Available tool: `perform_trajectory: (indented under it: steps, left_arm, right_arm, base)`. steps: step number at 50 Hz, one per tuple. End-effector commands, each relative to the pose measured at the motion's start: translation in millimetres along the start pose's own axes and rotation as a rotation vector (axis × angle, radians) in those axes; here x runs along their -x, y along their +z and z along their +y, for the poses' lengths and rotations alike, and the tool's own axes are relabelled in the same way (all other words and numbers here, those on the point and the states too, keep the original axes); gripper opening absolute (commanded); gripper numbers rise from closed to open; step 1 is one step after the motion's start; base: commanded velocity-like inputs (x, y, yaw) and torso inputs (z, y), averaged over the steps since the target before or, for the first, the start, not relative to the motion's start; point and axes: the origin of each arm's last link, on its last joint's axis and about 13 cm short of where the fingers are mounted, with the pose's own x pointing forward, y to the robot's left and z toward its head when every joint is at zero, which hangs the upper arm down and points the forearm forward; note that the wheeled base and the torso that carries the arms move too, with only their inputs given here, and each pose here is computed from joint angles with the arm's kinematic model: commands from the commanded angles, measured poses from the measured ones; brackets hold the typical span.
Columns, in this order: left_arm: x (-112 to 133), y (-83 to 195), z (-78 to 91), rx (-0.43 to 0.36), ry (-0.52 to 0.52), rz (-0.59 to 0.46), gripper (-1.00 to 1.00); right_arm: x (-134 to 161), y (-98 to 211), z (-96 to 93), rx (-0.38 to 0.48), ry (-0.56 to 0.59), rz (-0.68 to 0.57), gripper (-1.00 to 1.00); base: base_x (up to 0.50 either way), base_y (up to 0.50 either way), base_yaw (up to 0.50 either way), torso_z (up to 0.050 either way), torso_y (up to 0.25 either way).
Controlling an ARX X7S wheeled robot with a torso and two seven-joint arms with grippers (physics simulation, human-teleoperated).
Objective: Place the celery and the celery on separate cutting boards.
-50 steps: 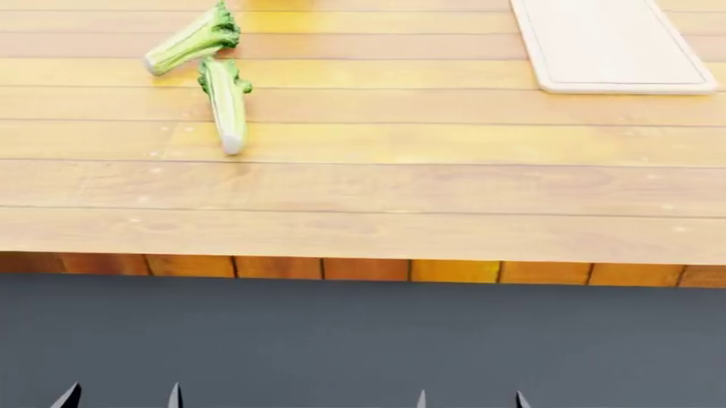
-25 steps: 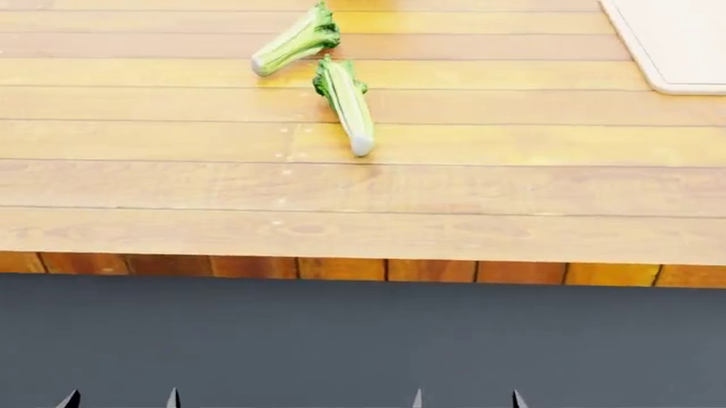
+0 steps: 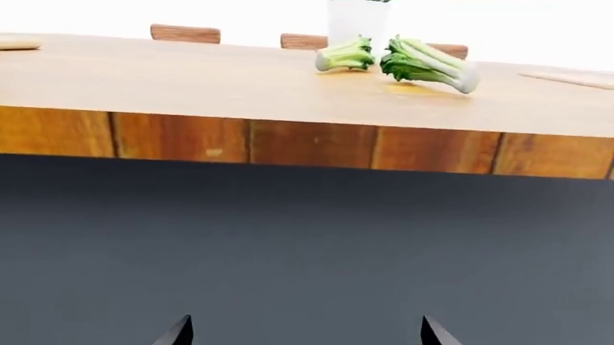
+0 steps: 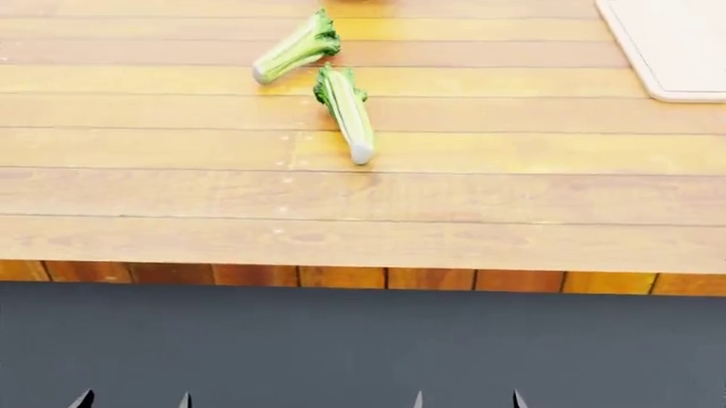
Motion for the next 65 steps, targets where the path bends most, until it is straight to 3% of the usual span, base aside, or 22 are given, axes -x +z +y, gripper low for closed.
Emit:
perform_trajectory:
  steps: [1, 25, 28, 29, 30, 32, 37, 40, 42, 44, 47, 49, 50, 52, 55, 58, 65]
  left_arm:
    - [-1, 4, 2.2, -0.006, 0.013, -0.032, 1.00]
    - [0, 4, 2.5, -0.020, 0.007, -0.030, 1.00]
    - [-1, 6, 0.3, -0.007, 0.001, -0.033, 1.00]
    - [-1, 6, 1.1, 0.043, 0.020, -0.022, 1.00]
    - [-1, 5, 1.6, 0.067, 0.010, -0.012, 1.00]
    - [0, 8, 1.1, 0.036, -0.004, -0.019, 1.00]
    - [-6, 62, 5.5, 0.097, 0.018, -0.018, 1.00]
    - [-7, 106, 13.6, 0.086, -0.030, -0.030, 1.00]
    - [-7, 126, 14.6, 0.058, -0.050, -0.041, 1.00]
    - [-9, 145, 18.0, 0.083, -0.062, -0.029, 1.00]
    - [-13, 168, 27.8, 0.058, -0.058, -0.036, 1.00]
    - [-18, 182, 30.6, 0.045, -0.071, -0.029, 1.00]
    - [-19, 186, 32.0, 0.041, -0.067, -0.030, 1.00]
    - [-24, 203, 34.8, 0.032, -0.071, -0.039, 1.00]
    - [-31, 218, 41.0, -0.008, -0.081, -0.020, 1.00]
    - [-34, 226, 42.4, -0.018, -0.095, -0.004, 1.00]
    - [-36, 235, 41.3, -0.031, -0.122, 0.010, 1.00]
  right_arm:
    - [0, 1, 0.3, 0.023, -0.002, -0.007, 1.00]
    - [1, 1, 0.4, 0.026, -0.002, -0.003, 1.00]
    - [1, 2, -0.2, 0.020, -0.008, -0.006, 1.00]
    - [1, 2, 0.0, 0.034, -0.005, -0.008, 1.00]
    - [1, 2, 0.1, 0.018, -0.006, -0.009, 1.00]
    - [1, 8, -1.2, -0.038, -0.030, -0.011, 1.00]
    - [-11, 73, -16.1, -0.058, -0.059, -0.103, 1.00]
    - [-19, 118, -26.3, 0.053, -0.040, -0.125, 1.00]
    - [-22, 135, -32.0, 0.034, -0.052, -0.134, 1.00]
    - [-25, 154, -38.6, 0.078, -0.053, -0.163, 1.00]
    - [-31, 181, -47.9, 0.070, -0.041, -0.167, 1.00]
    - [-37, 198, -54.0, 0.000, -0.006, -0.137, 1.00]
    - [-38, 203, -56.7, -0.006, -0.012, -0.135, 1.00]
    - [-42, 215, -63.0, 0.071, -0.010, -0.112, 1.00]
    - [-42, 229, -71.8, 0.005, -0.003, -0.078, 1.00]
    - [-39, 233, -75.8, 0.068, 0.032, -0.068, 1.00]
    - [-36, 233, -80.3, -0.003, 0.005, -0.058, 1.00]
  base:
    - [0.00, 0.00, 0.00, 0.050, 0.000]
    - [0.00, 0.00, 0.00, 0.050, 0.000]
    - [0.00, 0.00, 0.00, 0.050, 0.000]
    - [0.00, 0.00, 0.00, 0.050, 0.000]
    - [0.00, 0.00, 0.00, 0.047, 0.004]
    - [0.00, 0.00, 0.00, 0.000, 0.000]
    - [0.00, 0.00, 0.00, 0.000, 0.000]
    - [0.00, 0.00, 0.00, 0.000, 0.000]
    - [0.00, 0.00, 0.00, 0.000, 0.000]
    - [0.00, 0.00, 0.00, 0.000, 0.000]
    - [0.00, 0.00, 0.00, 0.000, 0.000]
    - [0.00, 0.00, 0.00, 0.000, 0.000]
    - [0.00, 0.00, 0.00, 0.000, 0.000]
    - [0.00, 0.00, 0.00, 0.000, 0.000]
    - [0.00, 0.00, 0.00, 0.000, 0.000]
    - [0.00, 0.00, 0.00, 0.000, 0.000]
    - [0.26, 0.18, 0.00, 0.000, 0.000]
